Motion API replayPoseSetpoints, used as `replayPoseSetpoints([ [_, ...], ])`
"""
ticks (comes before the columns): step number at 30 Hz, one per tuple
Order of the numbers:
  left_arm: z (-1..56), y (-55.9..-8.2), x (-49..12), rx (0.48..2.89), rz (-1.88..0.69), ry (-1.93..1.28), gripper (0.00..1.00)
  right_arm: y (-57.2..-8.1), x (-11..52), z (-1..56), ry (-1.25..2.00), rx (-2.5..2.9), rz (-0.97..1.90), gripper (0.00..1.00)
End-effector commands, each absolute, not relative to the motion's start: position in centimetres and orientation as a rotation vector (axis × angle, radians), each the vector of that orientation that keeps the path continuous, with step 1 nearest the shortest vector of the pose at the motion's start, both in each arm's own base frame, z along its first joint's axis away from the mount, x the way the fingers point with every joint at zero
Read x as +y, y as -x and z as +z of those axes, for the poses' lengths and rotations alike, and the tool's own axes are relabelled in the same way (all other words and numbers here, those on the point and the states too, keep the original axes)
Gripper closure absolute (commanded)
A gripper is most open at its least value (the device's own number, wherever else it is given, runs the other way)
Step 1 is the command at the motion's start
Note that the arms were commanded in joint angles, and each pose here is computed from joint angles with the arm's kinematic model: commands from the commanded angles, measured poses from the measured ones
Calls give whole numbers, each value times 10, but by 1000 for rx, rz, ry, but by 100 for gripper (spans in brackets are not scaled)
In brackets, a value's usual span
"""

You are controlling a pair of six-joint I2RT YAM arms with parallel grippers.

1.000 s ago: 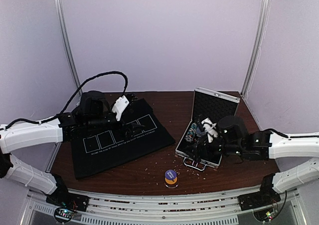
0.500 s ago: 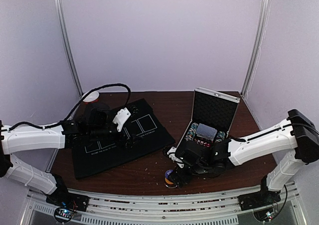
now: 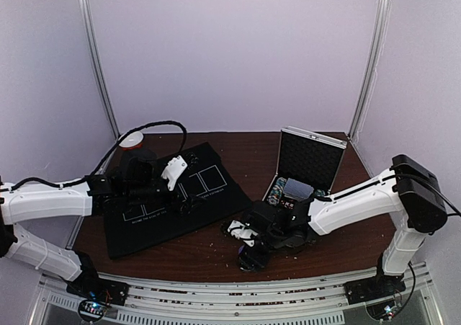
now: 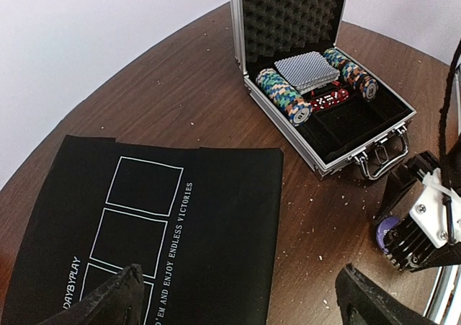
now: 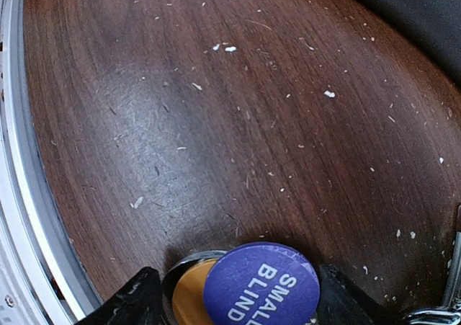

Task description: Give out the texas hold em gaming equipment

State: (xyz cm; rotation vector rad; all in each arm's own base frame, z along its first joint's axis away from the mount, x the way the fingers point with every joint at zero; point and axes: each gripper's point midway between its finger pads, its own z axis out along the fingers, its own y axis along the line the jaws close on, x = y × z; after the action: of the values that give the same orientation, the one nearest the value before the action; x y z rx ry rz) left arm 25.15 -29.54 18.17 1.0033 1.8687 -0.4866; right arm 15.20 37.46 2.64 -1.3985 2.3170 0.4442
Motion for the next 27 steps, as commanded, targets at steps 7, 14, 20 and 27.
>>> replayPoseSetpoints([
  [7, 191, -254, -297, 1828, -485, -984, 3, -157, 365, 19, 1420, 2368, 460, 40],
  [14, 193, -254, -297, 1821, -485, -988, 3, -154, 357, 24, 1409, 2385, 466, 49],
  [20, 192, -255, -298, 1822, -487, -992, 3, -157, 348, 29, 1379, 2397, 435, 47],
  [27, 192, -255, -300, 1822, -490, -998, 3, -156, 341, 25, 1366, 2417, 415, 42],
])
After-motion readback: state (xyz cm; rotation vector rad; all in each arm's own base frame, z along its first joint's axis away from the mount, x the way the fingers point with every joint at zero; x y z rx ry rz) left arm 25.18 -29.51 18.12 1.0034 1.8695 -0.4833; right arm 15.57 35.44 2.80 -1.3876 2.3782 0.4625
